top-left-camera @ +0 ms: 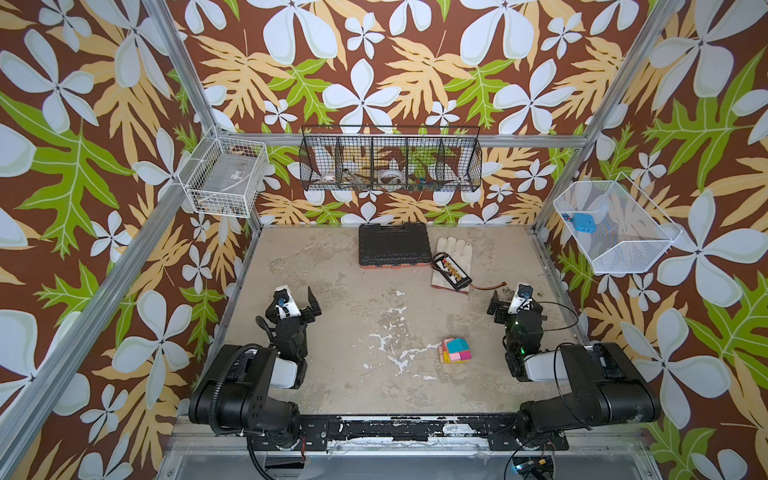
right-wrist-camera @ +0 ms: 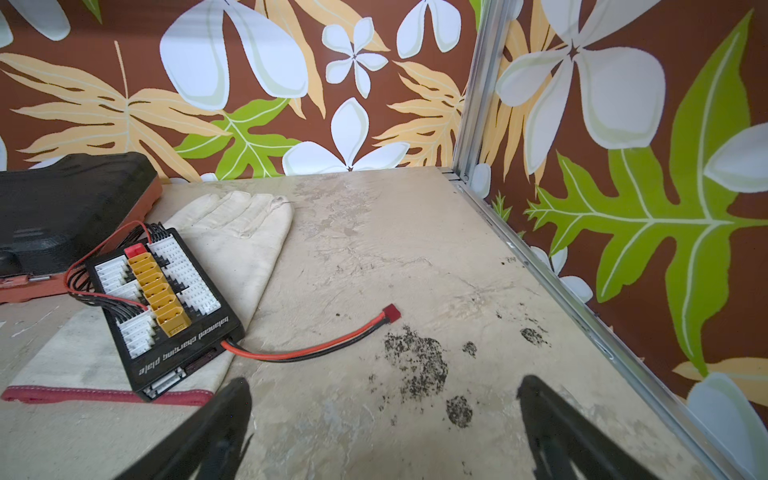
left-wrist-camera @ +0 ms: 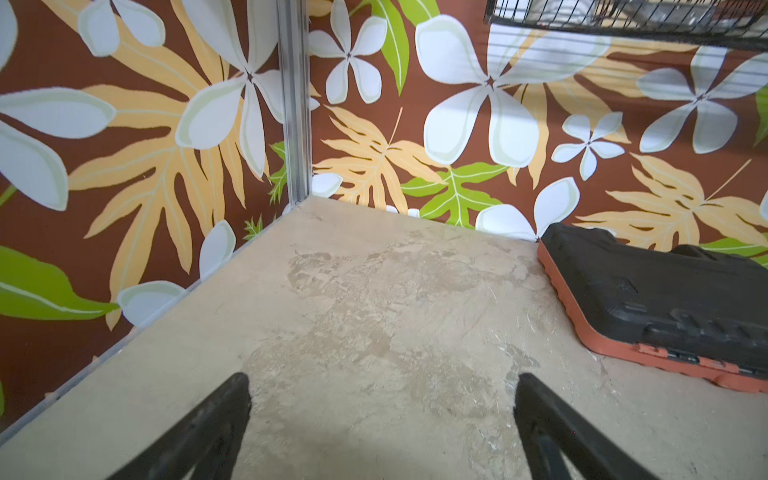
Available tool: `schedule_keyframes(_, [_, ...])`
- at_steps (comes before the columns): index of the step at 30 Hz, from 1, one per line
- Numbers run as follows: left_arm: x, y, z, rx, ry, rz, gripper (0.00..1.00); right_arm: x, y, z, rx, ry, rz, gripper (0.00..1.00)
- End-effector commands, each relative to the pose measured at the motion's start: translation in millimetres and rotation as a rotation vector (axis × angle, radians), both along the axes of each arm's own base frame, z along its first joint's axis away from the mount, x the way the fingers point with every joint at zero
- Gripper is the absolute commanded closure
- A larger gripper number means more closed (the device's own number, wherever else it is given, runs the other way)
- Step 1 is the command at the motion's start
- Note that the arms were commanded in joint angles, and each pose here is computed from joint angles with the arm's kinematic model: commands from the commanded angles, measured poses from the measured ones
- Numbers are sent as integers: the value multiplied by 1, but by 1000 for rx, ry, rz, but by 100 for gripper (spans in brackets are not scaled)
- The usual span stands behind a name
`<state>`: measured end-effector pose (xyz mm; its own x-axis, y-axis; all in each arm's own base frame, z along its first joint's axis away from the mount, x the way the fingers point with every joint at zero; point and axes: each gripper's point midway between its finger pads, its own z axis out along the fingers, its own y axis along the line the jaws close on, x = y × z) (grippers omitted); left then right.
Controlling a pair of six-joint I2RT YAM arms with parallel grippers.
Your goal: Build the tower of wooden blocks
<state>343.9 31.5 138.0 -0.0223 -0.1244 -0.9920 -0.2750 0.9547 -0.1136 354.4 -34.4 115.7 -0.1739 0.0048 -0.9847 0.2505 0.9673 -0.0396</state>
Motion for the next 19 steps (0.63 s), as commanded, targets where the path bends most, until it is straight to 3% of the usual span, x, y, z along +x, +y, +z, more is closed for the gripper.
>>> schedule_keyframes(1, [1, -1, -1, -9, 3, -7, 0, 2, 2, 6, 3, -24, 8, 0])
schedule_keyframes(19, [1, -1, 0, -8, 0, -5, 0, 2, 4, 6, -11, -20, 6, 0])
